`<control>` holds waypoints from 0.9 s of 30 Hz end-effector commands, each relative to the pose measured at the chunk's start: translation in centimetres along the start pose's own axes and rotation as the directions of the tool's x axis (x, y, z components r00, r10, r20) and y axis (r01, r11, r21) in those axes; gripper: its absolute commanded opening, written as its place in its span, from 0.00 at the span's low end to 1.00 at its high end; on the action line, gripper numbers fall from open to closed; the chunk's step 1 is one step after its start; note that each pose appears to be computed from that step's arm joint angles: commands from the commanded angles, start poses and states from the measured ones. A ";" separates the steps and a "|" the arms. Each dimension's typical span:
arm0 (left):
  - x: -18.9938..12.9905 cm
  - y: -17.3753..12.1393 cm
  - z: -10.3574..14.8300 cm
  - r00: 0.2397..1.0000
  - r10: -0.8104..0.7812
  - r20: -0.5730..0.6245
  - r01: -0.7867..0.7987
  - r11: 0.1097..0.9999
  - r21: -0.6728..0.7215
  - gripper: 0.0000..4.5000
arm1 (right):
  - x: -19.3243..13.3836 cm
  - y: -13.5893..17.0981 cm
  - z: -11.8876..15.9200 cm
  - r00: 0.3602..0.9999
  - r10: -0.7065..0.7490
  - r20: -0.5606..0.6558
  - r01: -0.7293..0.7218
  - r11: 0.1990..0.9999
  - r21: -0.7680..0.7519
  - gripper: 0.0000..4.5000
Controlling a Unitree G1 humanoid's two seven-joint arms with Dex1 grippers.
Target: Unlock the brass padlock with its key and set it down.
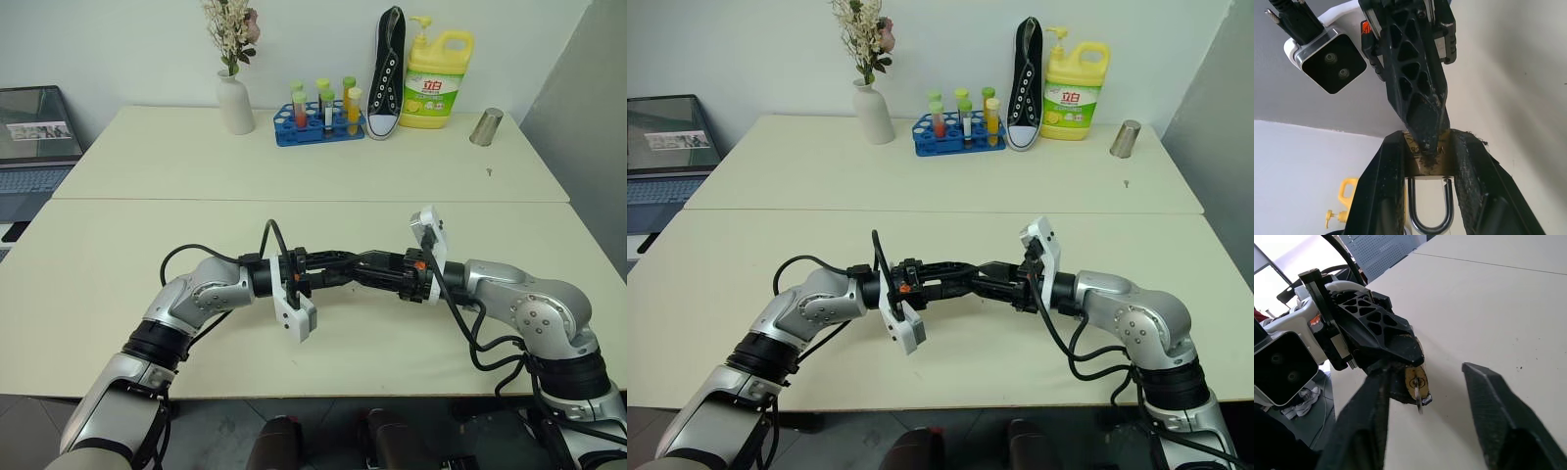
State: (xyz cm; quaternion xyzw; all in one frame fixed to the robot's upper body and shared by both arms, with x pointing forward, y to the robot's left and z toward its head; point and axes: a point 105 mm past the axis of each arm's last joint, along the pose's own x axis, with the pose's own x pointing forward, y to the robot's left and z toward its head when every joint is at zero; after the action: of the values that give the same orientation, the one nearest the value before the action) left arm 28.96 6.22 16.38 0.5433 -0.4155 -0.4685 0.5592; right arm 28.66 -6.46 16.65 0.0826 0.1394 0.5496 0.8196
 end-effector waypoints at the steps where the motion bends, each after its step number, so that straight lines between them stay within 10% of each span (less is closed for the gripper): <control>1: 0.1 1.0 0.5 0.999 0.040 0.021 -0.040 0.999 0.016 0.22 | -0.1 0.6 1.2 0.999 0.028 0.024 -0.027 0.999 -0.038 0.20; 3: 0.1 1.0 0.5 0.999 0.038 0.020 -0.038 0.999 0.017 0.22 | -0.1 0.7 1.2 0.999 0.034 0.022 -0.033 0.999 -0.040 0.04; 15: -0.1 0.7 1.3 0.998 0.036 0.043 -0.035 0.999 -0.022 0.22 | 0.0 1.1 1.2 0.998 0.065 0.012 -0.064 0.997 -0.042 0.03; 27: -0.6 0.9 1.8 0.997 0.032 0.068 -0.028 0.998 -0.059 1.00 | -0.2 0.6 1.3 0.999 0.047 0.008 -0.046 0.997 -0.059 0.03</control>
State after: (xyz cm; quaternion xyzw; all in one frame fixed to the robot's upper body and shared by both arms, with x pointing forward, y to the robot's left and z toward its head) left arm 27.82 6.38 16.61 0.5156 -0.4089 -0.4912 0.5707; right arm 28.39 -6.20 16.87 0.0752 0.1444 0.5675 0.8071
